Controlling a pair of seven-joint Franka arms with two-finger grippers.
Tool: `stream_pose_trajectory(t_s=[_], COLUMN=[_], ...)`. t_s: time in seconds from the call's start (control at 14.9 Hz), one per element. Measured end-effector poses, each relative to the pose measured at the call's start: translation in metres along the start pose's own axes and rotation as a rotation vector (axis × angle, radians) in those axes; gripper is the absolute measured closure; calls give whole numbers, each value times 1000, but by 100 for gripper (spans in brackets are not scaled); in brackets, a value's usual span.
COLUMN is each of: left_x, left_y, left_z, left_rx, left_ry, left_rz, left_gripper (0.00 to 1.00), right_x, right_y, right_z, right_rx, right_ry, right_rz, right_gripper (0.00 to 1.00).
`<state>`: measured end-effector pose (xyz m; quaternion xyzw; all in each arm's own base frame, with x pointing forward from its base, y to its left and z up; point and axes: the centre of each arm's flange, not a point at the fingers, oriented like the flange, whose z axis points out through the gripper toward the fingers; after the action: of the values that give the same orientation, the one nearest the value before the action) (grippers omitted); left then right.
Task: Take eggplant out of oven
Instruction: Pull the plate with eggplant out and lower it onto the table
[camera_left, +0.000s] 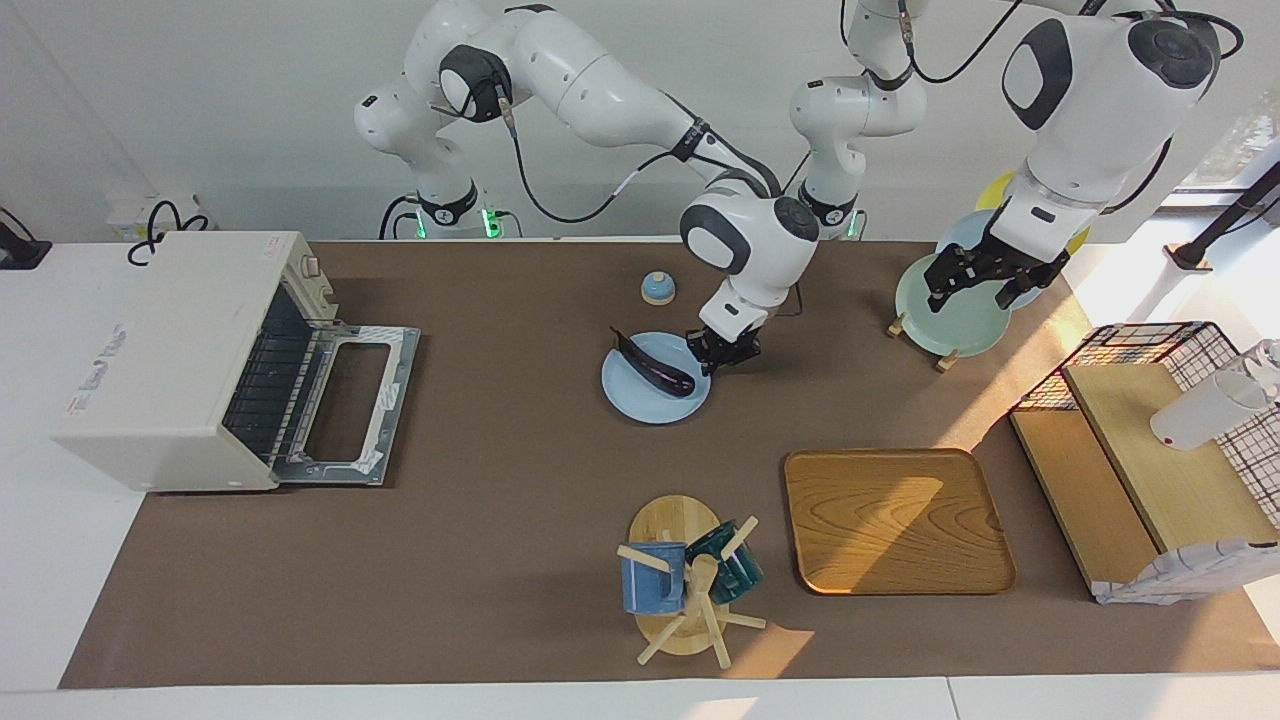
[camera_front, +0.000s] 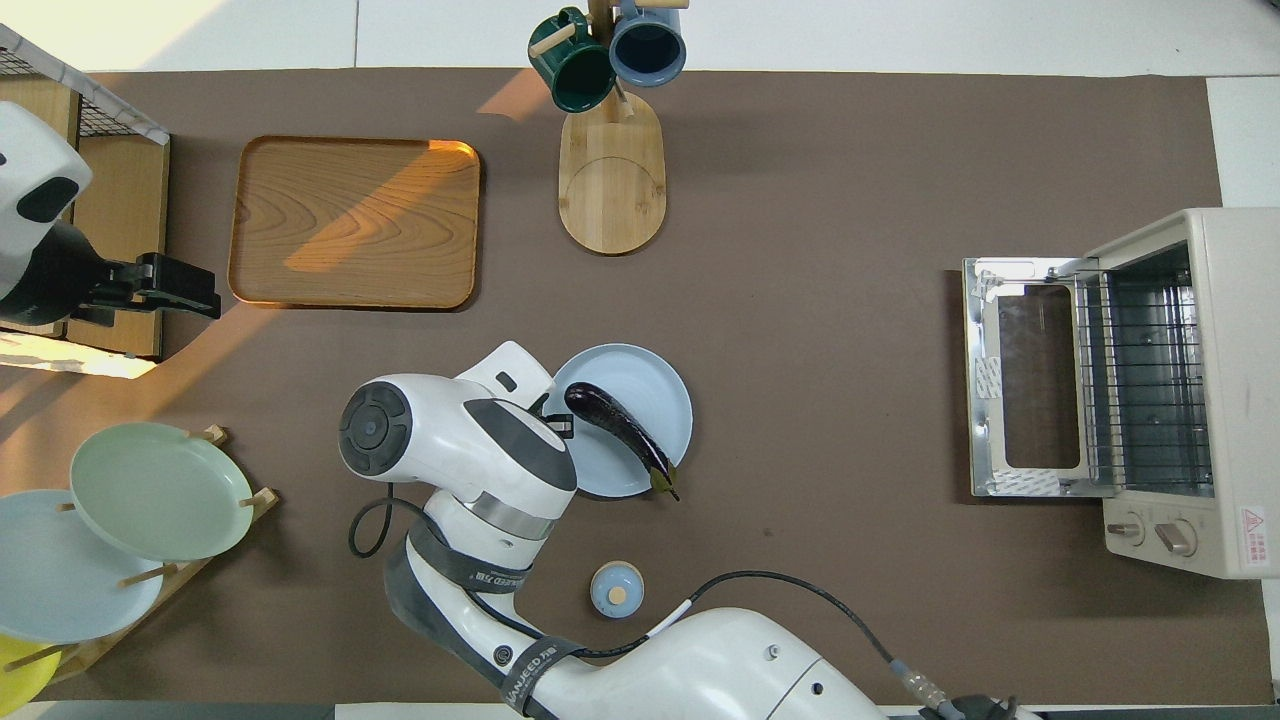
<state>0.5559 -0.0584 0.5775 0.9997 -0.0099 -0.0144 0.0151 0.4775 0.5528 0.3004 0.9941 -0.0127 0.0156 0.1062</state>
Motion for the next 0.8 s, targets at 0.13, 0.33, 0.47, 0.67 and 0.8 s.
stream_pose_trajectory(t_s=[0.13, 0.33, 0.47, 0.67, 0.8], left_x=[0, 0, 0, 0, 0], left_y=[0, 0, 0, 0, 0], left_z=[0, 0, 0, 0, 0], left_rx=[0, 0, 0, 0, 0], left_ry=[0, 0, 0, 0, 0], left_rz=[0, 0, 0, 0, 0], left_gripper=[0, 0, 0, 0, 0], right_x=[14, 40, 55, 75, 84], right_y=[1, 14, 30, 66, 97], right_z=[-5, -24, -44, -62, -64], right_rx=[90, 181, 206, 163, 65], right_ry=[-2, 4, 23, 32, 44], right_rz=[51, 111, 139, 73, -15], right_gripper=[81, 51, 49, 81, 98])
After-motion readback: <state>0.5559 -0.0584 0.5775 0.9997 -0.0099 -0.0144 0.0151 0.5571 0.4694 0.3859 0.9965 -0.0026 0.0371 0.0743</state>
